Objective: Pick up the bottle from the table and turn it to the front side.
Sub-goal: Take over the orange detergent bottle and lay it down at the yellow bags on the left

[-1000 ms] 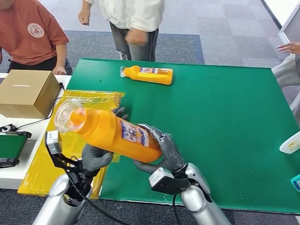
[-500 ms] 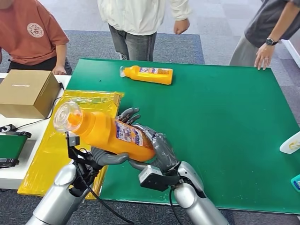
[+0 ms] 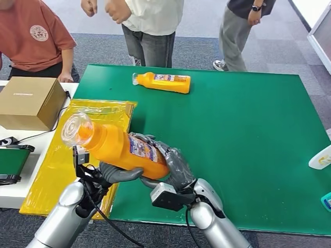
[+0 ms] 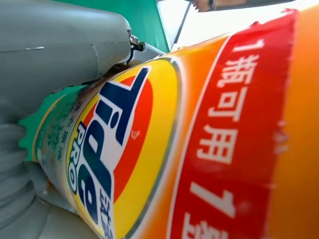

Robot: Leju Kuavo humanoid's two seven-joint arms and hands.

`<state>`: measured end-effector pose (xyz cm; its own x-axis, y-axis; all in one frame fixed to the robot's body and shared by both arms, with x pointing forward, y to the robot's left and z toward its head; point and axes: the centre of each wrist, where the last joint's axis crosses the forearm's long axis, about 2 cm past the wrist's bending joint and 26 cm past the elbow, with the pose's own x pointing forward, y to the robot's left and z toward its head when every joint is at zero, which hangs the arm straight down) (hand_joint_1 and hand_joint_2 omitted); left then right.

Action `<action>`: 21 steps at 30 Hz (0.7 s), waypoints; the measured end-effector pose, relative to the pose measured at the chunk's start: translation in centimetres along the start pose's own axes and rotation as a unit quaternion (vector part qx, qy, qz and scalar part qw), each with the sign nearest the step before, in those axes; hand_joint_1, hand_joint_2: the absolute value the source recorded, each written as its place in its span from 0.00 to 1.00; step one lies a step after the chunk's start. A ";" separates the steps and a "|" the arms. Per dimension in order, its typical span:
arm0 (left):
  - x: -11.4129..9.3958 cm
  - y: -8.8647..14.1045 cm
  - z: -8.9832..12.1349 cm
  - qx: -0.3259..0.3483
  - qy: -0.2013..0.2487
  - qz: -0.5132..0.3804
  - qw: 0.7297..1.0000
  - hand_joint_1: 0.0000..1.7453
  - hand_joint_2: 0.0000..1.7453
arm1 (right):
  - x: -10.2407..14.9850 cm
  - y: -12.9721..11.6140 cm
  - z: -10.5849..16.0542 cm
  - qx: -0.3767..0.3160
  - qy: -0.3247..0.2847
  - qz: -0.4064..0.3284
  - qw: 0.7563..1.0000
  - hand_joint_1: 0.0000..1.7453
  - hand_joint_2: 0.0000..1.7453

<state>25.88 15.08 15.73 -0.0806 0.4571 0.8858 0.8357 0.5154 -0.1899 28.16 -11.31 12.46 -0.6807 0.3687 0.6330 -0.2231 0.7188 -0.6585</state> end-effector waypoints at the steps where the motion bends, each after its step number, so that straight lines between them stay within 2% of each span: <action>1: 0.0 0.0 0.1 0.003 0.000 -0.003 1.000 1.00 1.00 | 0.0 0.0 0.0 0.000 0.001 -0.001 1.000 0.82 1.00; 3: -0.1 -0.1 0.2 0.011 0.000 -0.017 1.000 1.00 1.00 | 0.0 0.1 0.1 0.000 0.004 -0.003 1.000 0.32 1.00; 4: 0.0 -0.2 0.3 0.017 0.000 -0.032 0.999 1.00 1.00 | 0.0 0.2 0.2 0.000 0.006 -0.004 1.000 0.12 1.00; 5: 0.0 -0.3 0.3 0.025 0.000 -0.056 0.998 1.00 1.00 | 0.0 0.2 0.2 0.000 0.010 -0.007 1.000 0.00 1.00; 9: 0.7 -1.2 0.8 0.059 -0.020 -0.167 0.984 1.00 1.00 | 0.0 0.3 0.9 -0.006 0.032 -0.028 0.999 0.00 1.00; 12: 2.5 -1.9 0.8 0.104 -0.072 -0.274 0.953 1.00 1.00 | -0.3 0.3 2.0 -0.018 0.062 -0.045 0.997 0.00 1.00; 18: 5.8 -3.1 1.4 0.194 -0.167 -0.456 0.853 1.00 1.00 | -0.8 -0.4 3.6 -0.049 0.096 -0.058 0.992 0.00 1.00; 21: 6.8 -3.4 2.0 0.238 -0.191 -0.549 0.778 1.00 1.00 | -1.0 -1.1 3.8 -0.066 0.104 -0.060 0.991 0.00 1.00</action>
<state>21.37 17.90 21.60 -0.8357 -0.3126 0.4515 -0.1390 0.9158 0.3769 26.42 -14.72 10.98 -0.4933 0.3797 0.7826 -0.1918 0.8301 -0.5236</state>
